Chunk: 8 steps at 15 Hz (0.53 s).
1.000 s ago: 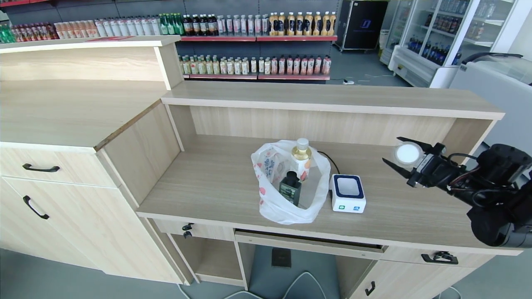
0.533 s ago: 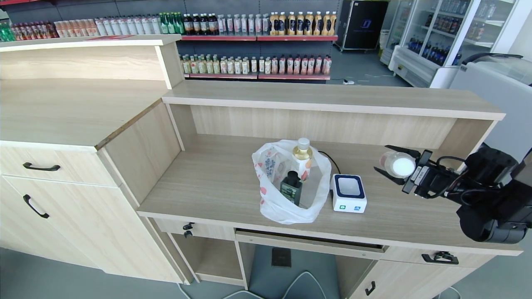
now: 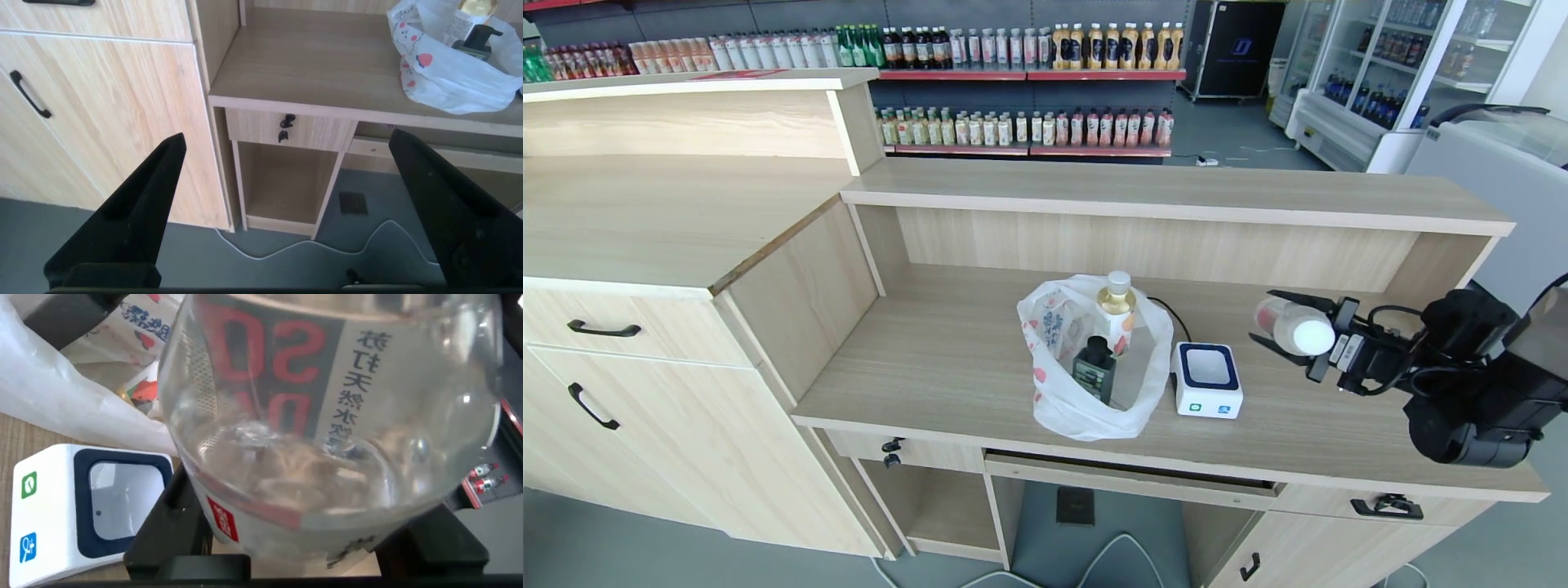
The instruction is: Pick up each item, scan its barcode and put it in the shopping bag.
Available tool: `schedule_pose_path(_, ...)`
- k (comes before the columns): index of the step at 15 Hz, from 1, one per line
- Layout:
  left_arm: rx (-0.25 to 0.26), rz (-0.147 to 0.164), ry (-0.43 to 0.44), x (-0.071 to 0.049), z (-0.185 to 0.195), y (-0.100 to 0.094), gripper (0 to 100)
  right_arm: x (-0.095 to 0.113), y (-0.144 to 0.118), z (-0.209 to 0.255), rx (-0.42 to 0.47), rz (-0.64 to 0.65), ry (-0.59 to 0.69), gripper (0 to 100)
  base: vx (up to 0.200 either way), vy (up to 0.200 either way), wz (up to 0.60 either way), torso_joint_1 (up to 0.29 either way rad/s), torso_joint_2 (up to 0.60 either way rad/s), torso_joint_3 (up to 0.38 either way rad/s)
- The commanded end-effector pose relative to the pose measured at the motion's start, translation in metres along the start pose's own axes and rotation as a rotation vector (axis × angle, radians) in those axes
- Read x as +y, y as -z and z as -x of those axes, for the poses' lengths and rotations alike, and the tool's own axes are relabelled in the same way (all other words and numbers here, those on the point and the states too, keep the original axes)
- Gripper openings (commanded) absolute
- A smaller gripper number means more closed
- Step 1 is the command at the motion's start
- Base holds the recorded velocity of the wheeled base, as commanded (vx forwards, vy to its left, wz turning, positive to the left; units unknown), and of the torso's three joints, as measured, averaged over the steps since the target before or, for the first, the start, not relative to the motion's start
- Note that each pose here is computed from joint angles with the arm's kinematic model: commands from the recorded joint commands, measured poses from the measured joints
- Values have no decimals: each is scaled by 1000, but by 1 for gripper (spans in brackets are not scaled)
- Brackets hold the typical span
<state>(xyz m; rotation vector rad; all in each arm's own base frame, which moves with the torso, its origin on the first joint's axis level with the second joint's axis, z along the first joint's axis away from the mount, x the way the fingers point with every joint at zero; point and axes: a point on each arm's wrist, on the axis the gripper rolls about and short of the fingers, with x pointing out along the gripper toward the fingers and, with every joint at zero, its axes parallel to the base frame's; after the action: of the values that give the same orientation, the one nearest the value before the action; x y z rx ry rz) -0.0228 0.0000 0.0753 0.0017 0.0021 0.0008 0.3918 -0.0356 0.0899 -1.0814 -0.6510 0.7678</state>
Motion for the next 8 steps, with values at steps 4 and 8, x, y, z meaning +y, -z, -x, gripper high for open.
schedule_pose_path(4, -1, 0, -1, 0, 0, 0, 100, 12, 11, -4, -6, -15, -14, 0, 0, 0, 0, 0, 0, 0)
schedule_pose_path(8, -1, 0, -2, 0, 0, 0, 100, 13, 17, -7, -21, -10, -17, 0, 0, 0, 0, 0, 0, 0)
